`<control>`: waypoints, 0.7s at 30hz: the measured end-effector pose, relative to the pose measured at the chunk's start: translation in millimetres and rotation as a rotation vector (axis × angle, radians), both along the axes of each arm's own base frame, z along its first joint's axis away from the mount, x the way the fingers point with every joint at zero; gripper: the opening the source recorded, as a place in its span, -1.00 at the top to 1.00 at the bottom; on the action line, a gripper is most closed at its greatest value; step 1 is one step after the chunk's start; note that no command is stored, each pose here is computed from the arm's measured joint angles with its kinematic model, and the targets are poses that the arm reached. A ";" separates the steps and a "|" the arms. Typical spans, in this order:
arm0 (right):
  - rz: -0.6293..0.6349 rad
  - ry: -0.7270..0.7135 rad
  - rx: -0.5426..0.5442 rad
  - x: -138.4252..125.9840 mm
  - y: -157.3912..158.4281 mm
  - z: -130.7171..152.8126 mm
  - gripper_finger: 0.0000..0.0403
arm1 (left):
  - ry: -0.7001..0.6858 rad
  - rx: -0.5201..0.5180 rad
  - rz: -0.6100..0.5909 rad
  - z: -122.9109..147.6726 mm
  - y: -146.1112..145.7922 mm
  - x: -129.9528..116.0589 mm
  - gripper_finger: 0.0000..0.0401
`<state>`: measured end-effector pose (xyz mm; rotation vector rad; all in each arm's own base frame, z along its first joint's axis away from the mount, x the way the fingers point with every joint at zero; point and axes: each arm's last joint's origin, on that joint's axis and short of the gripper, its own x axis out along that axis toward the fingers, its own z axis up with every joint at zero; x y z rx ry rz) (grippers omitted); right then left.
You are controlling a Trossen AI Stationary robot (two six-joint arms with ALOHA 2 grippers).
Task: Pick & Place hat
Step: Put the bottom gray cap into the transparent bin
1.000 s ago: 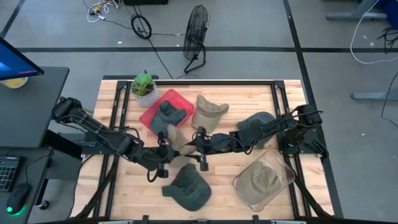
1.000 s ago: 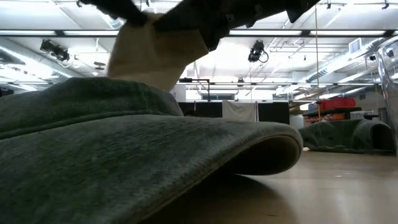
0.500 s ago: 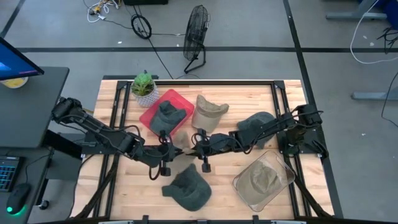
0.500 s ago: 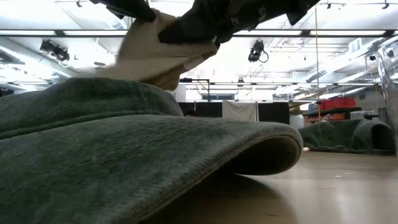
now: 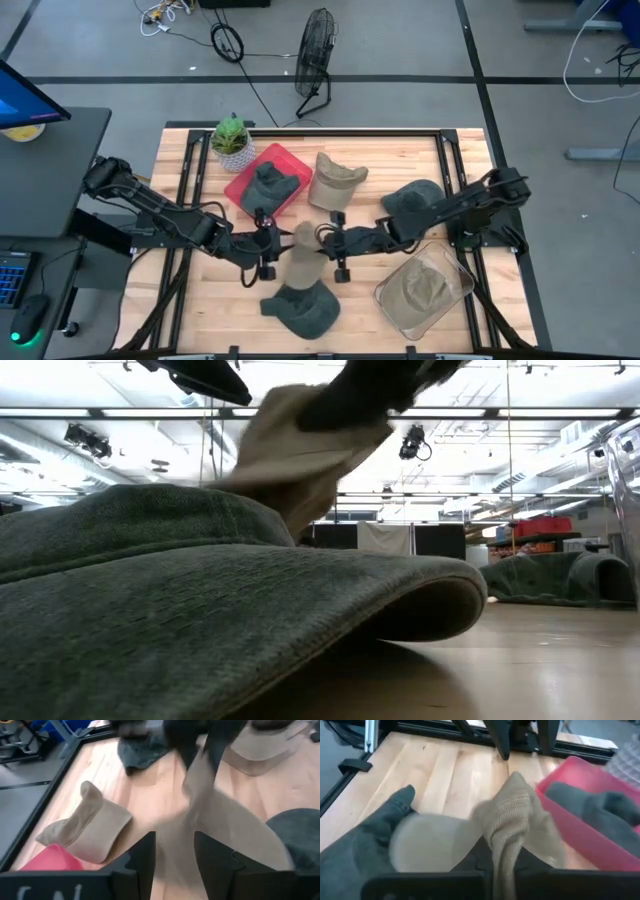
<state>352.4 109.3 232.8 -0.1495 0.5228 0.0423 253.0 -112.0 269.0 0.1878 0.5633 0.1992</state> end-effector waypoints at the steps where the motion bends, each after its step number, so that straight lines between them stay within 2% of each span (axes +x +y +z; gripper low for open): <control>1: -0.009 0.002 -0.013 -5.1 3.0 9.2 0.96 | 0.000 0.003 0.002 0.0 0.2 -0.1 0.29; 6: -0.063 -0.004 -0.104 -37.9 18.5 64.7 0.96 | 0.003 0.003 0.005 -0.2 0.3 -0.4 0.30; 11: -0.003 -0.004 -0.095 -72.4 34.4 115.3 0.96 | 0.012 -0.021 0.025 -1.6 0.9 -1.6 0.34; 16: 0.078 0.044 -0.086 -106.7 49.3 143.0 0.96 | 0.037 -0.036 0.047 -4.2 2.1 -3.8 0.35; 21: 0.048 0.168 -0.006 -143.1 51.3 154.8 0.96 | 0.041 -0.061 0.070 -5.3 2.6 -4.8 0.35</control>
